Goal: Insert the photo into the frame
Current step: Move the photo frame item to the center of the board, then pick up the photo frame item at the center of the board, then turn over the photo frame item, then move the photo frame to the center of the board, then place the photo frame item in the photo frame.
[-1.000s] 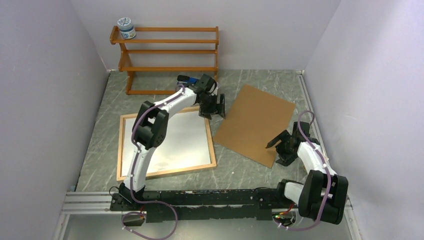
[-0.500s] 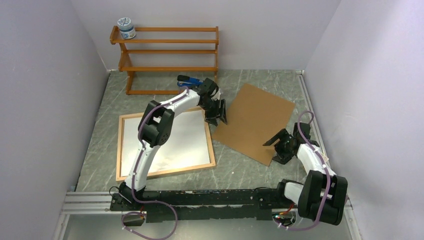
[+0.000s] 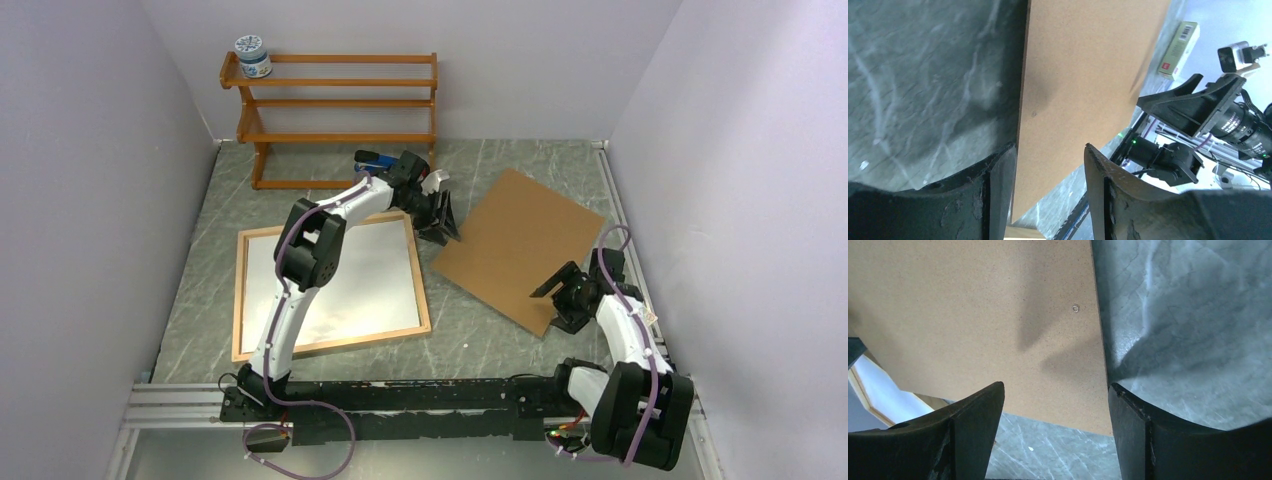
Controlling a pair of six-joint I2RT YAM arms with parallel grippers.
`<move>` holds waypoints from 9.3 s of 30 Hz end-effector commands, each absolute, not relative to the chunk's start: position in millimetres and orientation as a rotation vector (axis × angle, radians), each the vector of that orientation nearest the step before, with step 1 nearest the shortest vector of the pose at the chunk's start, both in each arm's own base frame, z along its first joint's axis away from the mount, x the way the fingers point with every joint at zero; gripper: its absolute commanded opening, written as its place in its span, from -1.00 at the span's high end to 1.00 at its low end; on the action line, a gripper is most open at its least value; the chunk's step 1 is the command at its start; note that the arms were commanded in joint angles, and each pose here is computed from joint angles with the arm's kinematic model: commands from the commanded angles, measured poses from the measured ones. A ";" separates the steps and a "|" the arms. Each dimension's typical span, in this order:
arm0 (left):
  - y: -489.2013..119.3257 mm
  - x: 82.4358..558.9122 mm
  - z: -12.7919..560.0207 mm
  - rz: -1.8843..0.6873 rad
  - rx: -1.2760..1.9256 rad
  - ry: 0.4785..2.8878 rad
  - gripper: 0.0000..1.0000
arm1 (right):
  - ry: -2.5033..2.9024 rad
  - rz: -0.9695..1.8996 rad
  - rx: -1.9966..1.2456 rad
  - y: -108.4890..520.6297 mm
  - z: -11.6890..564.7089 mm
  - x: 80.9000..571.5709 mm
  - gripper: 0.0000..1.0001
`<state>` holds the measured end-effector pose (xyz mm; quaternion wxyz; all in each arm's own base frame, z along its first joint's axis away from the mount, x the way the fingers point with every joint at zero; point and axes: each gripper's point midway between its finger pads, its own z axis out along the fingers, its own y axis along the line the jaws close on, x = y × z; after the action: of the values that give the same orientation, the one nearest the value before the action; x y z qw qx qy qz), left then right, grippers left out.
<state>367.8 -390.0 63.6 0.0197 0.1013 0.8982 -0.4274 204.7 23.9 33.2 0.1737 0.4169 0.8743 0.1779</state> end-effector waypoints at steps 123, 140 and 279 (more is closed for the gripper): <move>-261.7 333.8 226.6 -1.699 -0.155 2.621 0.95 | 1.810 -0.746 -0.855 226.2 181.4 298.6 0.64; -244.5 348.7 303.4 -1.479 0.094 2.357 -0.88 | 1.701 -0.606 -0.759 191.9 279.8 280.3 1.00; -14.1 340.2 73.8 -0.920 -1.098 2.459 -0.82 | 1.847 1.455 0.486 220.6 253.6 316.5 1.00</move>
<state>338.2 -15.8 69.4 0.1379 -0.3974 0.8494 -0.3187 305.9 211.1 200.0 0.3170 0.2147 0.7832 0.4899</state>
